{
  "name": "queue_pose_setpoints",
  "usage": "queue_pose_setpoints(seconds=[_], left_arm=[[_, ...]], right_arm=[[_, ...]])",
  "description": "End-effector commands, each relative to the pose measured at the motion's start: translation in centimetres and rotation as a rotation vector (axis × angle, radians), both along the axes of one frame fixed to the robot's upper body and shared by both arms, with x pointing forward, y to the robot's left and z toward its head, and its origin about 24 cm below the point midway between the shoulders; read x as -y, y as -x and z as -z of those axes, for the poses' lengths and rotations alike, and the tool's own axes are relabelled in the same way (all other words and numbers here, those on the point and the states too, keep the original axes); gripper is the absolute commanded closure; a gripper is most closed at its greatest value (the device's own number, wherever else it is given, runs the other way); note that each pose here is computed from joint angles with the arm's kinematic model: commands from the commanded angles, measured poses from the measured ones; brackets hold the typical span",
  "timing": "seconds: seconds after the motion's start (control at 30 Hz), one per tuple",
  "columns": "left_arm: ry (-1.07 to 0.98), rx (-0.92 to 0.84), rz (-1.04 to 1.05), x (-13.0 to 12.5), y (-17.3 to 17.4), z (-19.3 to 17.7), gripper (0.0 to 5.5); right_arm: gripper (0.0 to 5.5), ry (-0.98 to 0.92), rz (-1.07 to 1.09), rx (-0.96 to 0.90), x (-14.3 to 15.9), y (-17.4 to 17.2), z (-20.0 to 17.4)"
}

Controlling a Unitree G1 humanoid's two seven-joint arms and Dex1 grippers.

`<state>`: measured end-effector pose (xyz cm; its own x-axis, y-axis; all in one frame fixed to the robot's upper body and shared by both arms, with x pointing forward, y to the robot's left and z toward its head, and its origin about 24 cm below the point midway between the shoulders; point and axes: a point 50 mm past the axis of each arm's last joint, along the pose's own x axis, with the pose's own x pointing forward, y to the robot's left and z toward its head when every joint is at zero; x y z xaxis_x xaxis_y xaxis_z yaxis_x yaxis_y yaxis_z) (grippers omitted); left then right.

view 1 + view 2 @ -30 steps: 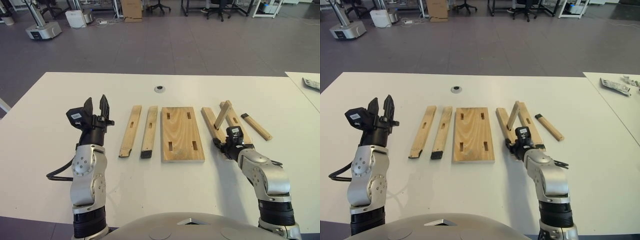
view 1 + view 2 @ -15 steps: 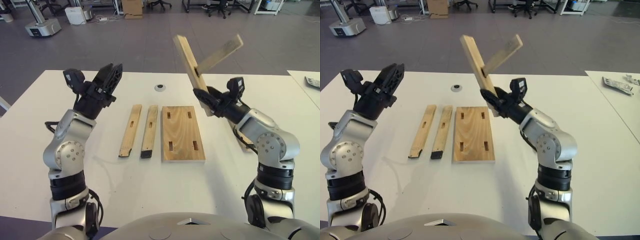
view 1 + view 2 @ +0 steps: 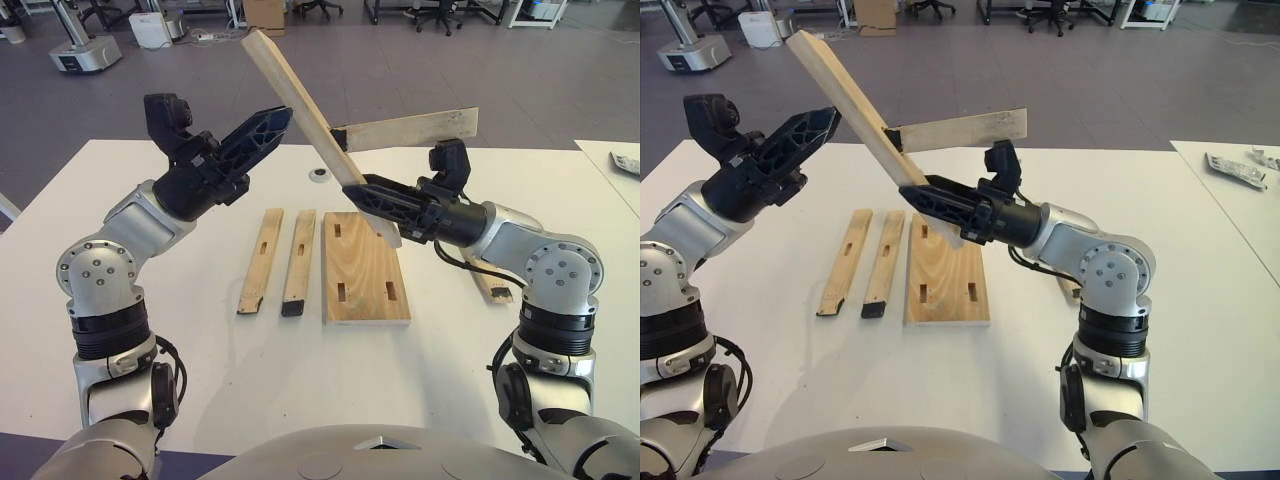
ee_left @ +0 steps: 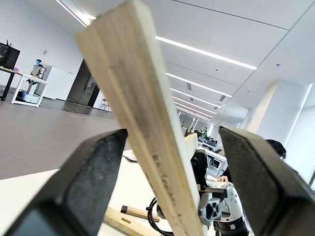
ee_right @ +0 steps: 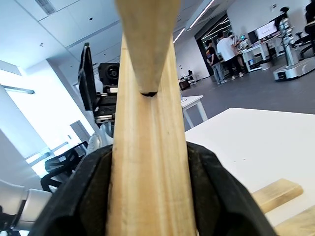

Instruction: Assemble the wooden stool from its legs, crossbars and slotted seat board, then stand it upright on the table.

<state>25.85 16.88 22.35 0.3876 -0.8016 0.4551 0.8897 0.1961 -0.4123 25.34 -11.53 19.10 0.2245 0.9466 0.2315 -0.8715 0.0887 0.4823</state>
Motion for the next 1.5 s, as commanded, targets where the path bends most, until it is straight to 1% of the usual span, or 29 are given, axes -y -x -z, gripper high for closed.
queue_pose_setpoints(seconds=[0.03,0.17,0.27,0.33,0.4,0.5,0.57,0.73,0.83,0.97,1.1,1.23,1.27,1.3,1.37,1.5], left_arm=[[-0.026,0.001,-0.003,-0.1,-0.2,-0.1,1.38],[-0.025,-0.009,-0.026,-0.6,-0.4,0.3,1.37],[-0.020,-0.048,-0.112,-1.8,-0.1,1.7,1.37],[-0.023,-0.073,-0.168,-2.6,0.5,3.0,1.37],[-0.014,-0.102,-0.244,-3.4,1.5,4.2,1.37],[0.008,-0.131,-0.334,-4.3,2.9,5.5,1.37],[0.029,-0.143,-0.381,-4.4,3.8,6.1,1.37],[0.064,-0.146,-0.446,-4.0,4.9,6.5,1.37],[0.078,-0.144,-0.471,-3.7,5.2,6.6,1.37],[0.095,-0.147,-0.497,-3.3,5.7,6.7,1.37],[0.120,-0.155,-0.521,-2.8,6.2,7.0,1.37],[0.143,-0.157,-0.537,-2.3,6.4,7.0,1.37],[0.147,-0.157,-0.541,-2.2,6.5,7.0,1.37],[0.152,-0.157,-0.546,-2.2,6.5,7.1,1.37],[0.161,-0.159,-0.557,-2.1,6.6,7.2,1.37],[0.173,-0.164,-0.569,-1.8,6.8,7.2,1.37]], right_arm=[[3.44,-0.006,-0.047,0.031,-0.4,0.3,-1.2],[3.44,-0.006,-0.046,0.033,-0.3,0.3,-1.3],[3.44,0.027,0.124,0.041,1.2,-1.5,-1.3],[3.44,0.060,0.260,0.022,2.8,-2.8,-0.5],[3.44,0.121,0.379,-0.023,4.6,-3.3,1.5],[3.44,0.237,0.535,-0.106,7.2,-2.9,5.1],[3.44,0.314,0.649,-0.163,9.0,-2.1,7.5],[3.44,0.495,0.909,-0.263,12.1,-0.9,12.0],[3.44,0.645,1.008,-0.306,12.7,0.2,14.2],[3.44,0.796,1.009,-0.353,11.6,2.1,15.8],[3.44,0.869,0.994,-0.396,10.9,2.9,16.1],[3.44,0.914,0.956,-0.404,10.3,2.9,15.8],[3.07,0.914,0.946,-0.399,10.2,2.8,15.6],[2.93,0.913,0.940,-0.395,10.0,2.7,15.4],[2.42,0.911,0.934,-0.387,9.8,2.4,15.1],[1.67,0.917,0.945,-0.366,9.7,1.9,14.8]])
